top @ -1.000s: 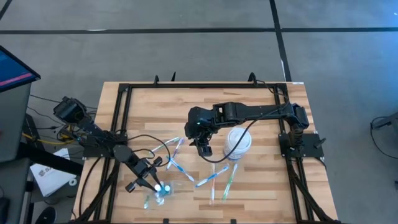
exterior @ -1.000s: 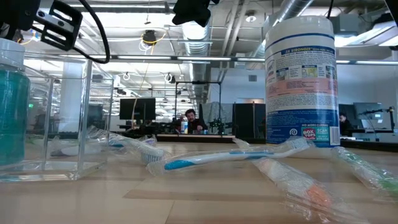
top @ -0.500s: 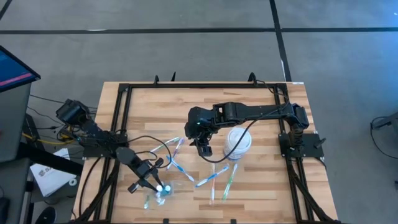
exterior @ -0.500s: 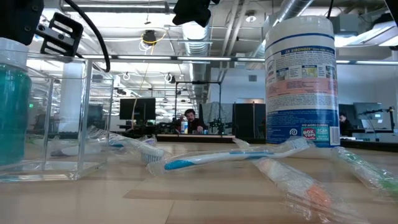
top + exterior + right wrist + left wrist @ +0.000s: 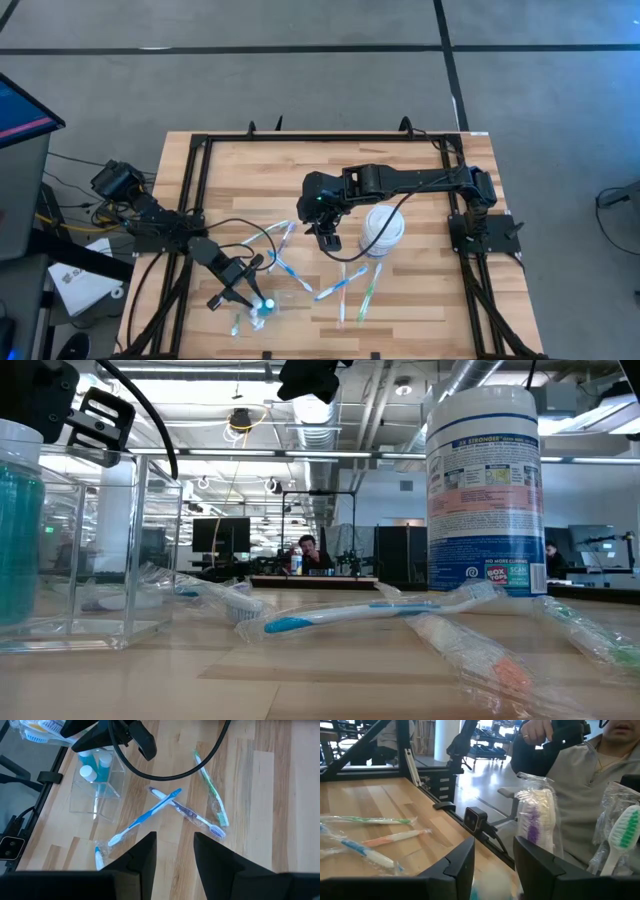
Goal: Pick & Place toothbrushing station
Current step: Put the blue mouthwash into the transparent organizer, then put the left green toothbrush into the transparent organizer
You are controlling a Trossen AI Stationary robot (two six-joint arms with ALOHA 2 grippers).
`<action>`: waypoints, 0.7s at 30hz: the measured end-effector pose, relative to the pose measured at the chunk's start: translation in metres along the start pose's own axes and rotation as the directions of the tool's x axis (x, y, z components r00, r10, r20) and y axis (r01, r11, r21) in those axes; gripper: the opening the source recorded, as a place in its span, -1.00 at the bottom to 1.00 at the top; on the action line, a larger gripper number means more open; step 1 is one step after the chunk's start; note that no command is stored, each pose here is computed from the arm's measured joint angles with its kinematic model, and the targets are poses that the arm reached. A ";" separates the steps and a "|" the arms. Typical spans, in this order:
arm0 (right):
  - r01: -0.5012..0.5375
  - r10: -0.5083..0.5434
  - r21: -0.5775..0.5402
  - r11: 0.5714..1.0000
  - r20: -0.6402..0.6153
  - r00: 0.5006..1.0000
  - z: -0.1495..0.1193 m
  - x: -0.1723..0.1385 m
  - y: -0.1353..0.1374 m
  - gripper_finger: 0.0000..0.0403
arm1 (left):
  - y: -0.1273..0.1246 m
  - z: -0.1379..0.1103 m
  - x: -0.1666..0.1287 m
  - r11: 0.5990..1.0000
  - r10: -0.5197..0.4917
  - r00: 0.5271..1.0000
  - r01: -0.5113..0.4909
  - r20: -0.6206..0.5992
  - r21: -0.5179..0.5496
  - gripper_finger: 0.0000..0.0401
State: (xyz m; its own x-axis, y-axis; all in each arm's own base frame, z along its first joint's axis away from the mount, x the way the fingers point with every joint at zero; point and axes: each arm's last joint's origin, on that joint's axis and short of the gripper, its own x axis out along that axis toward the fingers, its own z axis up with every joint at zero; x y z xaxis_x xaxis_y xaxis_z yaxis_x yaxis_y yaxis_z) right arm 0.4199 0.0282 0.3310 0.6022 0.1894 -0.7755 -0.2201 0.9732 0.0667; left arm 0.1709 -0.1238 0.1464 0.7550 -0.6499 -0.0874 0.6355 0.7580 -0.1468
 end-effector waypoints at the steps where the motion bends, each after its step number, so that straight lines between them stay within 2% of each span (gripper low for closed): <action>1: 0.000 0.000 0.000 1.000 0.000 1.000 0.000 0.000 0.000 -0.39 | 0.000 0.000 0.000 1.000 0.000 1.000 0.000 0.000 0.000 -0.34; 15: -0.001 0.001 0.002 1.000 -0.009 1.000 -0.001 0.000 0.000 -0.39 | 0.000 0.000 0.000 1.000 0.002 1.000 -0.002 0.002 0.009 -0.33; 21: -0.002 0.002 0.003 1.000 -0.016 1.000 -0.002 0.000 0.000 -0.39 | 0.004 0.001 0.000 0.992 0.127 0.992 -0.127 0.021 0.009 -0.35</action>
State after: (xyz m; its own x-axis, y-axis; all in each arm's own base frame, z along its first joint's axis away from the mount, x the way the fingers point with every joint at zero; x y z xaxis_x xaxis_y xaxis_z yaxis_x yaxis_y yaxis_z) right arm 0.4187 0.0281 0.3301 0.5898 0.1890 -0.7851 -0.2186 0.9733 0.0701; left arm 0.1731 -0.1209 0.1468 0.8328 -0.5471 -0.0847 0.5358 0.8350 -0.1252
